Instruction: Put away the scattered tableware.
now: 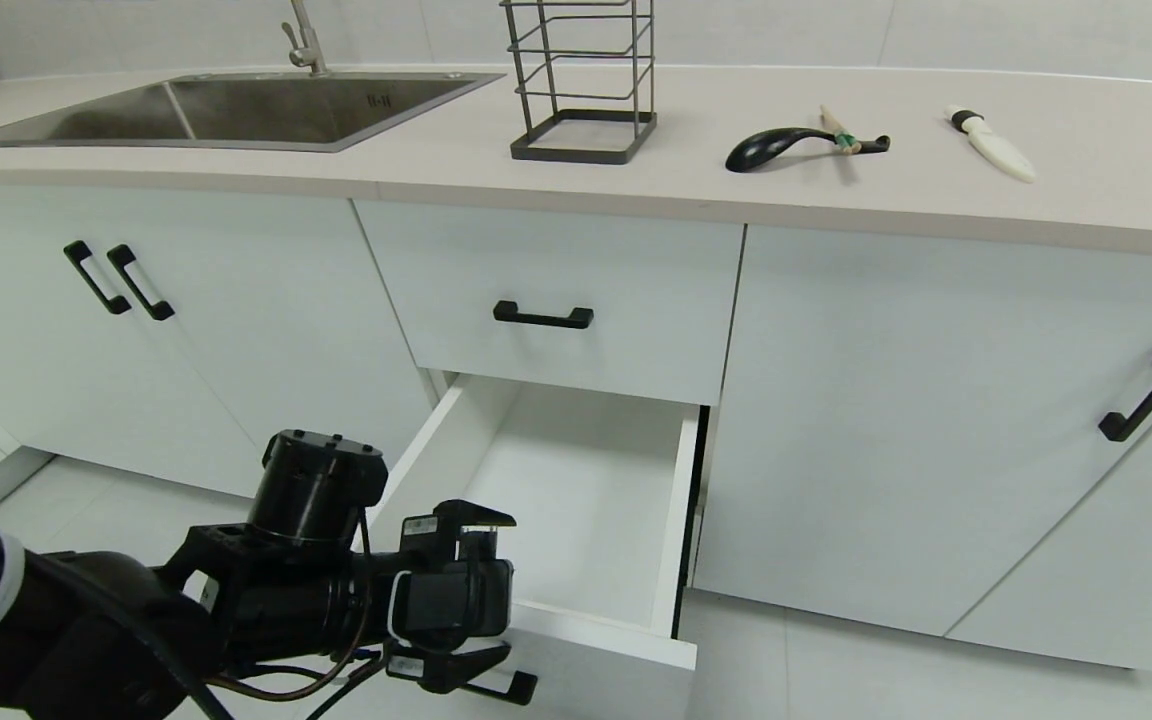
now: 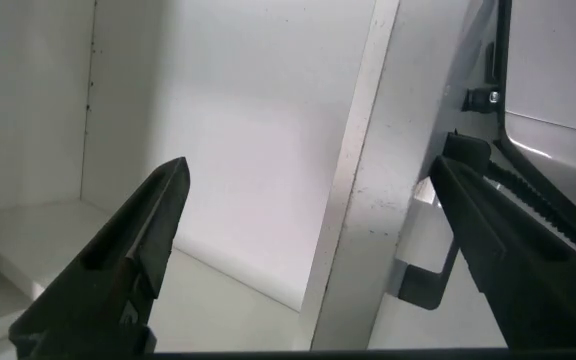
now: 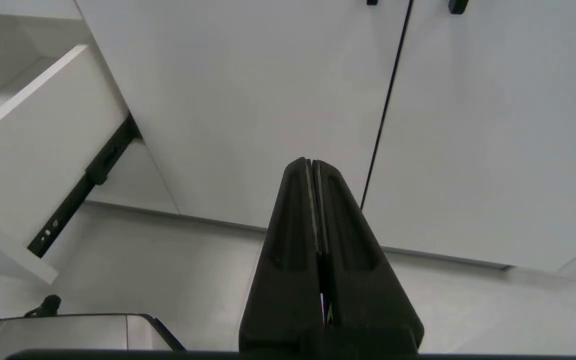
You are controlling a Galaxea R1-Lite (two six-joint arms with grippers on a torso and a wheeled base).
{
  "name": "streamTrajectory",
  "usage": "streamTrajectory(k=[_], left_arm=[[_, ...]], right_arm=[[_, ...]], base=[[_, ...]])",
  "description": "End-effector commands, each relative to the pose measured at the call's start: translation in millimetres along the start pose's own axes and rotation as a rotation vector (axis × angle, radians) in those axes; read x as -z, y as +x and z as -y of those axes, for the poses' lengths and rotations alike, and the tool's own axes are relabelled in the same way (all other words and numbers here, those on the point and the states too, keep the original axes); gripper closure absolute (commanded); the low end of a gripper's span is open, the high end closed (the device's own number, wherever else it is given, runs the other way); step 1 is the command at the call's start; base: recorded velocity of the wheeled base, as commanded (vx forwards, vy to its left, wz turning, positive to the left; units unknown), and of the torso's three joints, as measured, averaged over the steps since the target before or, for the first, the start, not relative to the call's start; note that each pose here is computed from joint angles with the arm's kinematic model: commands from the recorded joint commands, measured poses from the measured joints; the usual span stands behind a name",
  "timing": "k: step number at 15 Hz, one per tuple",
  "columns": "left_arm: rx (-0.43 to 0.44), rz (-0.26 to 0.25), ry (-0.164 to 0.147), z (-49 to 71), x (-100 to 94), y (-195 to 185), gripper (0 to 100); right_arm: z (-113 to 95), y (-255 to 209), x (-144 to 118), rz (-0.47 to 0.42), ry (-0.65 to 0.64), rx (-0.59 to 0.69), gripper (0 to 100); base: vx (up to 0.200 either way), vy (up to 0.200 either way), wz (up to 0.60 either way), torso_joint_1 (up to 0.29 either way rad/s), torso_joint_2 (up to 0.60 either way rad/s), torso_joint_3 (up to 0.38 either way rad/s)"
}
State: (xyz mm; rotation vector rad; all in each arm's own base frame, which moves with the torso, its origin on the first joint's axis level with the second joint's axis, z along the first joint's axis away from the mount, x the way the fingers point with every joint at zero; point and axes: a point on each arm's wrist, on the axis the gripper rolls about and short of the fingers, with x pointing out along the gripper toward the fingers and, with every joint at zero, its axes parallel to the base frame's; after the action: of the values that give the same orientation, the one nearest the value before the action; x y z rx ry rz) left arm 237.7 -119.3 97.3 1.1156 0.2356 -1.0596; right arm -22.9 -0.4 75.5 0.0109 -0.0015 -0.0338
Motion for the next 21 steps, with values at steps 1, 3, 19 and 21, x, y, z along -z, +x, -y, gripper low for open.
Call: streamTrajectory(k=[1, 3, 19, 21], left_arm=[[-0.002, 0.001, 0.000, 1.2, -0.5, -3, 0], [-0.025, 0.013, -0.001, -0.9, -3.6, -9, 0], [-0.431, 0.811, -0.971, 24.3, -51.8, -171, 0], [-0.576, 0.757, -0.863, 51.0, -34.7, -173, 0]], right_arm=[[0, 0, 0, -0.001, 0.000, 0.000, 100], [0, 0, 0, -0.001, 0.000, 0.000, 100], [0, 0, 0, -0.001, 0.000, 0.000, 100], [0, 0, 0, -0.001, 0.000, 0.000, 100]], base=[[0.000, 0.000, 0.00, 0.000, 0.00, 0.000], [0.000, 0.000, 0.00, 0.000, 0.00, 0.000], [0.000, 0.000, 0.00, 0.000, 0.00, 0.000], [0.000, 0.000, 0.00, 0.000, 0.00, 0.000]])
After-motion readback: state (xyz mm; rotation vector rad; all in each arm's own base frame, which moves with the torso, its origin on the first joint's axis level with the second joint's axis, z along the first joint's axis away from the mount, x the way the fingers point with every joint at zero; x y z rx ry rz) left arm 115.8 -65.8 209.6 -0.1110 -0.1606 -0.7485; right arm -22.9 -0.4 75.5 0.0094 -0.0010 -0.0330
